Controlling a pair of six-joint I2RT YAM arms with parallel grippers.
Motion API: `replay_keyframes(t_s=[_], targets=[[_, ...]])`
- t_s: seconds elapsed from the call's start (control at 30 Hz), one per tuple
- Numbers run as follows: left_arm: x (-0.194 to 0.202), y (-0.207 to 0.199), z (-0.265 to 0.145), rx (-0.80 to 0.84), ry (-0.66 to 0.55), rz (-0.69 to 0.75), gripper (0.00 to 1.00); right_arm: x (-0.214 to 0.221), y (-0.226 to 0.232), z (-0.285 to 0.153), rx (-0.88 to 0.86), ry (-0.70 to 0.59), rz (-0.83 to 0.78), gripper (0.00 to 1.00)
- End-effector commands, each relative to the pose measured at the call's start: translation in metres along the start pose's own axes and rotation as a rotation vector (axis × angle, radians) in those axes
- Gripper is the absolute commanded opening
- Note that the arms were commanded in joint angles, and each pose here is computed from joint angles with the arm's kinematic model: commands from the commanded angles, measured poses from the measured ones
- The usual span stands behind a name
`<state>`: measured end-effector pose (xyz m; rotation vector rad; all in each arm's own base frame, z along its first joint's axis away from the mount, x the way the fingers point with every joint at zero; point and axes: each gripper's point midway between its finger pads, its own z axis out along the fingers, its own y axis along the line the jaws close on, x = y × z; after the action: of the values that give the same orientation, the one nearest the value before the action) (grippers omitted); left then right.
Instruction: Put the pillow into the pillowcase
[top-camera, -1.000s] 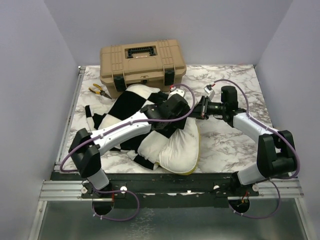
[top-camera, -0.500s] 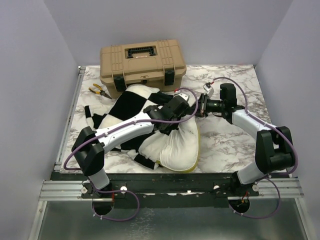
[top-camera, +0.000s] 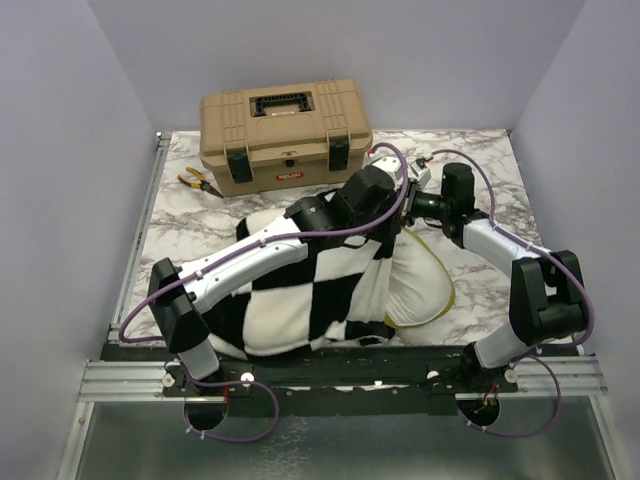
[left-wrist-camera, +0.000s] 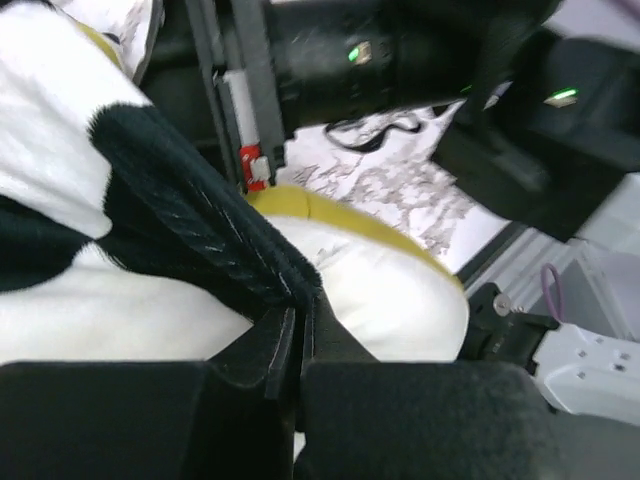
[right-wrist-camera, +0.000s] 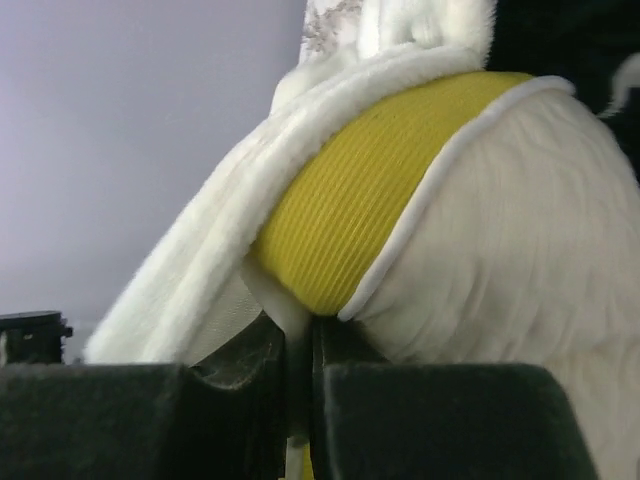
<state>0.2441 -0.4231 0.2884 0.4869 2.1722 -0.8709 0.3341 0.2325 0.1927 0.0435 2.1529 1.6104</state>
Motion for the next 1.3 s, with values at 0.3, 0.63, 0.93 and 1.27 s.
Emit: replay_keyframes(t_s=[0.3, 0.63, 0.93, 1.27], targets=[[0.045, 0.113, -0.015, -0.43, -0.166, -0.28, 0.0, 0.006, -0.111, -0.1, 0.946, 0.066, -0.21, 0.89], [0.047, 0.115, -0.009, -0.419, -0.13, -0.248, 0.0, 0.0, -0.136, -0.163, 1.135, -0.103, -0.111, 1.0], [0.028, 0.079, 0.021, -0.291, -0.066, -0.189, 0.0, 0.089, -0.122, -0.102, 0.483, 0.091, 0.289, 0.95], [-0.017, -0.015, 0.075, 0.0, -0.008, -0.116, 0.0, 0.101, -0.078, -0.078, 0.12, 0.011, 0.416, 0.56]])
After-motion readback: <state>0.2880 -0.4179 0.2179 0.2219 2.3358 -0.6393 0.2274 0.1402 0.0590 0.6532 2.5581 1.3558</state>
